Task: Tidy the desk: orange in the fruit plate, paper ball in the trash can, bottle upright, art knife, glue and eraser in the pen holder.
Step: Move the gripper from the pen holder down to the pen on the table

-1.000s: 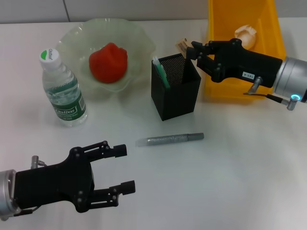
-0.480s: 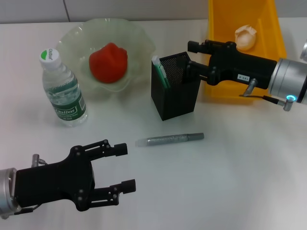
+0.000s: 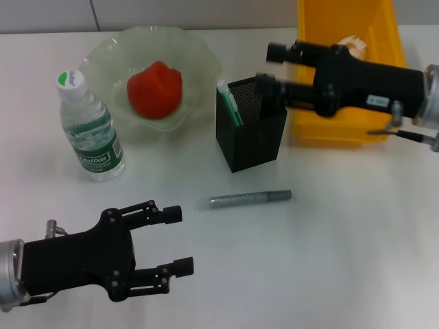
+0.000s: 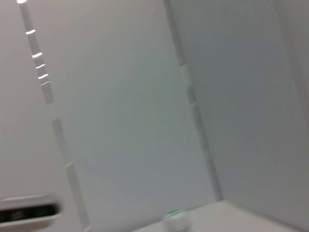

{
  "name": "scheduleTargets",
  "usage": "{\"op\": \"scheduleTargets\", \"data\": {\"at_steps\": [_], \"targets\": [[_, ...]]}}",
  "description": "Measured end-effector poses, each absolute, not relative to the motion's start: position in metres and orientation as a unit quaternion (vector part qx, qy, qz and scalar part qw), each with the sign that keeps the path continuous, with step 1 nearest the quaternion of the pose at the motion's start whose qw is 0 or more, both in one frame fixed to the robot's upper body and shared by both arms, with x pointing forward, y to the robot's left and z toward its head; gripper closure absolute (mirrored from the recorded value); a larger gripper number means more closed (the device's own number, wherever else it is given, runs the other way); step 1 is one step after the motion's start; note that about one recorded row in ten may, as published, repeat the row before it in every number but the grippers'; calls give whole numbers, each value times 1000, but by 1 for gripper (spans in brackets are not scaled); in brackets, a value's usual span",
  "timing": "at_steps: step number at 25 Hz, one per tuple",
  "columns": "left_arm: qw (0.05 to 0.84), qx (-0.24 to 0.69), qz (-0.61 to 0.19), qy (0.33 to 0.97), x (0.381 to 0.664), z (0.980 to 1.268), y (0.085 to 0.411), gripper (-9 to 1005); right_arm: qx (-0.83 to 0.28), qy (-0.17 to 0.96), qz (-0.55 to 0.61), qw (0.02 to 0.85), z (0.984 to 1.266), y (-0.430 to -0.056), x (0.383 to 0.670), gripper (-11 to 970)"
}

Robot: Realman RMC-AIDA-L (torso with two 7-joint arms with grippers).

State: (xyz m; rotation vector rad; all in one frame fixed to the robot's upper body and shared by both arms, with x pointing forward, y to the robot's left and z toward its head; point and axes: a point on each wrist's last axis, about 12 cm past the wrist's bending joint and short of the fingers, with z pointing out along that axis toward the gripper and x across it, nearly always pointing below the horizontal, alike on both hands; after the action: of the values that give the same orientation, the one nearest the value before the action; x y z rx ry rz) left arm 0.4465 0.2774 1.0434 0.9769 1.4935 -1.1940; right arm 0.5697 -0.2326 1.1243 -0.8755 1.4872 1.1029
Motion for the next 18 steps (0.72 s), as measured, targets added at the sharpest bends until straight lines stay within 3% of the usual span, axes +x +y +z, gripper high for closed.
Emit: {"op": "scheduleTargets", "data": {"at_steps": [7, 18], "targets": [[476, 405, -485, 611, 447, 1043, 278, 213, -476, 645, 450, 393, 1143, -219, 573, 267], [477, 409, -478, 614, 446, 1043, 282, 213, -624, 671, 321, 240, 1136, -161, 591, 270]]}}
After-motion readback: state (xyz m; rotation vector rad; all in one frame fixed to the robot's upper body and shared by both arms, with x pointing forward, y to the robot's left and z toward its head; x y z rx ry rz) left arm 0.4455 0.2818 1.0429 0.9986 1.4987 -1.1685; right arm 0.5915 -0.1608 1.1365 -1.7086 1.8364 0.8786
